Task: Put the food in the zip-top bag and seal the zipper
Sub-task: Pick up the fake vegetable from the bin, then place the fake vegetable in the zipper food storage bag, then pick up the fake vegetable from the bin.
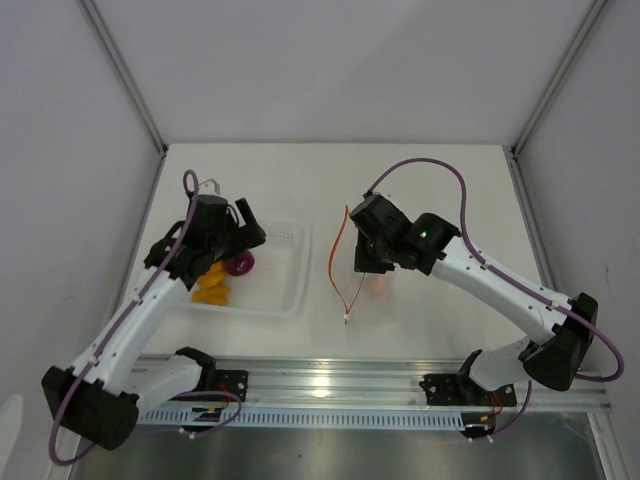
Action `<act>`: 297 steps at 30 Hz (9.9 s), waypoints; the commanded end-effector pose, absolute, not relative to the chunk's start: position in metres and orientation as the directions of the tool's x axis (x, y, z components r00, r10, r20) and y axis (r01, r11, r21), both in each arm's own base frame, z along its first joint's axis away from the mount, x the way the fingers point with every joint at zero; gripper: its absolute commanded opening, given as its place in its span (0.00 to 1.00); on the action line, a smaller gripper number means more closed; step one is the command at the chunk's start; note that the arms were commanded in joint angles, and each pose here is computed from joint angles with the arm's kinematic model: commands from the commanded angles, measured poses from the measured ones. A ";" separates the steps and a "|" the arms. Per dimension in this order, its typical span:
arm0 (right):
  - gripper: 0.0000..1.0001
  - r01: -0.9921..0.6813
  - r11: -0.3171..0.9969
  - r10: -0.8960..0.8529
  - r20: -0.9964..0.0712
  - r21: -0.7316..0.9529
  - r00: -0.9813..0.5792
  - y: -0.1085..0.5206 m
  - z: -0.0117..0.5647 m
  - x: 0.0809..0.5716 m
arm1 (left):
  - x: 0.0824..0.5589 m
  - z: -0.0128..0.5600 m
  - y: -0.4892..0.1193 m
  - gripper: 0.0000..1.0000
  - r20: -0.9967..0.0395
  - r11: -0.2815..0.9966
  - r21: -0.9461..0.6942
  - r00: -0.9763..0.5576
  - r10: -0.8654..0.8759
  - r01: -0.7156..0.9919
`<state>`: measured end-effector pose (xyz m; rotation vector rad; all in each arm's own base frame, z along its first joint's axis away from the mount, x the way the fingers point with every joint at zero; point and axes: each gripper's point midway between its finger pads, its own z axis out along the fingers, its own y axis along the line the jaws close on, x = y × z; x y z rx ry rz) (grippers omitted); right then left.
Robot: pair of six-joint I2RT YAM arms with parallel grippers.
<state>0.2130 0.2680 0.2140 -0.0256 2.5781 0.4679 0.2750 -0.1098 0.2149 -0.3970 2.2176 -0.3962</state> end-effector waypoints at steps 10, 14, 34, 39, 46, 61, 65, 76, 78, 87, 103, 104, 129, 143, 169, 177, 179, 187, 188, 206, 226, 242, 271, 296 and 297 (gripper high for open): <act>0.00 -0.105 0.944 0.074 -0.513 0.312 -0.855 0.263 0.215 0.215 | 0.297 0.136 -0.077 0.99 -0.440 0.803 -0.292 -0.673 -0.595 -0.519; 0.00 -0.104 0.947 0.070 -0.513 0.304 -0.856 0.261 0.213 0.216 | 0.303 0.119 -0.084 0.99 -0.334 0.731 -0.339 -0.650 -0.682 -0.593; 0.00 -0.104 0.949 0.066 -0.509 0.298 -0.858 0.259 0.206 0.224 | 0.299 0.066 -0.061 0.99 -0.213 0.525 -0.238 -0.483 -0.849 -0.817; 0.00 -0.109 0.948 0.061 -0.506 0.299 -0.860 0.262 0.204 0.225 | 0.297 0.061 -0.053 0.99 -0.223 0.495 -0.215 -0.451 -0.864 -0.842; 0.00 -0.106 0.948 0.064 -0.505 0.300 -0.861 0.261 0.205 0.225 | 0.297 0.053 -0.044 0.99 -0.215 0.454 -0.172 -0.417 -0.883 -0.874; 0.00 -0.096 0.952 0.068 -0.508 0.289 -0.859 0.256 0.207 0.224 | 0.314 0.051 -0.051 0.68 -0.223 0.501 -0.238 -0.455 -0.862 -0.832; 0.00 -0.091 0.952 0.073 -0.505 0.293 -0.860 0.257 0.207 0.224 | 0.319 0.076 -0.053 0.51 -0.267 0.543 -0.332 -0.476 -0.838 -0.771; 0.00 -0.081 0.952 0.082 -0.500 0.297 -0.862 0.262 0.205 0.227 | 0.298 0.203 -0.134 0.46 -0.462 0.711 -0.690 -0.671 -0.580 -0.140; 0.00 -0.075 0.952 0.086 -0.495 0.296 -0.864 0.262 0.205 0.227 | 0.288 0.254 -0.164 0.48 -0.564 0.645 -0.751 -0.645 -0.516 0.140; 0.00 -0.094 0.923 0.106 -0.480 0.373 -0.871 0.277 0.218 0.225 | 0.197 0.331 -0.273 0.54 -0.661 0.145 -0.749 -0.717 -0.221 0.646; 0.00 -0.118 0.878 0.143 -0.489 0.464 -0.860 0.287 0.245 0.215 | 0.195 0.272 -0.317 0.54 -0.598 0.294 -0.782 -0.794 -0.107 0.549; 0.00 -0.118 0.878 0.145 -0.492 0.465 -0.858 0.286 0.246 0.215 | 0.193 0.266 -0.320 0.55 -0.585 0.289 -0.790 -0.806 -0.092 0.541; 0.00 -0.137 0.873 0.134 -0.499 0.469 -0.856 0.284 0.251 0.204 | 0.217 0.215 -0.310 0.61 -0.531 0.560 -0.729 -0.842 -0.099 0.394; 0.00 -0.144 0.871 0.135 -0.510 0.470 -0.849 0.280 0.253 0.204 | 0.223 0.218 -0.310 0.65 -0.514 0.606 -0.709 -0.853 -0.092 0.362; 0.00 -0.141 0.873 0.129 -0.500 0.467 -0.856 0.280 0.246 0.203 | 0.214 0.232 -0.306 0.90 -0.566 0.570 -0.700 -0.821 -0.074 0.431; 0.00 -0.135 0.873 0.136 -0.500 0.468 -0.856 0.277 0.245 0.202 | 0.213 0.243 -0.304 0.99 -0.595 0.553 -0.697 -0.799 -0.088 0.457; 0.00 -0.134 0.874 0.135 -0.499 0.467 -0.856 0.277 0.244 0.202 | 0.213 0.245 -0.303 0.99 -0.598 0.553 -0.696 -0.796 -0.092 0.459; 0.00 -0.128 0.877 0.140 -0.502 0.463 -0.854 0.272 0.246 0.201 | 0.210 0.258 -0.298 1.00 -0.625 0.547 -0.687 -0.773 -0.109 0.478; 0.00 -0.128 0.877 0.141 -0.503 0.462 -0.853 0.271 0.246 0.201 | 0.208 0.262 -0.296 1.00 -0.634 0.538 -0.687 -0.765 -0.114 0.489; 0.00 -0.112 0.886 0.145 -0.499 0.450 -0.854 0.265 0.239 0.199 | 0.193 0.324 -0.264 0.99 -0.769 0.488 -0.627 -0.584 -0.261 0.607; 0.00 -0.103 0.899 0.142 -0.504 0.427 -0.852 0.255 0.234 0.201 | 0.265 0.257 -0.131 1.00 -0.663 0.798 -0.602 -0.547 -0.512 -0.017; 0.00 -0.125 0.904 0.105 -0.496 0.408 -0.862 0.255 0.226 0.206 | 0.278 0.145 -0.006 0.99 -0.460 0.652 -0.246 -0.506 -0.730 -0.717; 0.00 -0.133 0.900 0.086 -0.470 0.414 -0.878 0.255 0.205 0.215 | 0.346 0.084 0.024 0.99 -0.331 0.431 -0.085 -0.382 -0.863 -0.898; 0.00 -0.094 0.911 0.117 -0.468 0.403 -0.876 0.240 0.205 0.217 | 0.344 0.056 0.021 0.69 -0.314 0.414 -0.062 -0.375 -0.872 -0.908; 0.00 -0.088 0.913 0.119 -0.466 0.398 -0.877 0.239 0.204 0.217 | 0.346 0.060 0.018 0.65 -0.318 0.424 -0.085 -0.379 -0.869 -0.902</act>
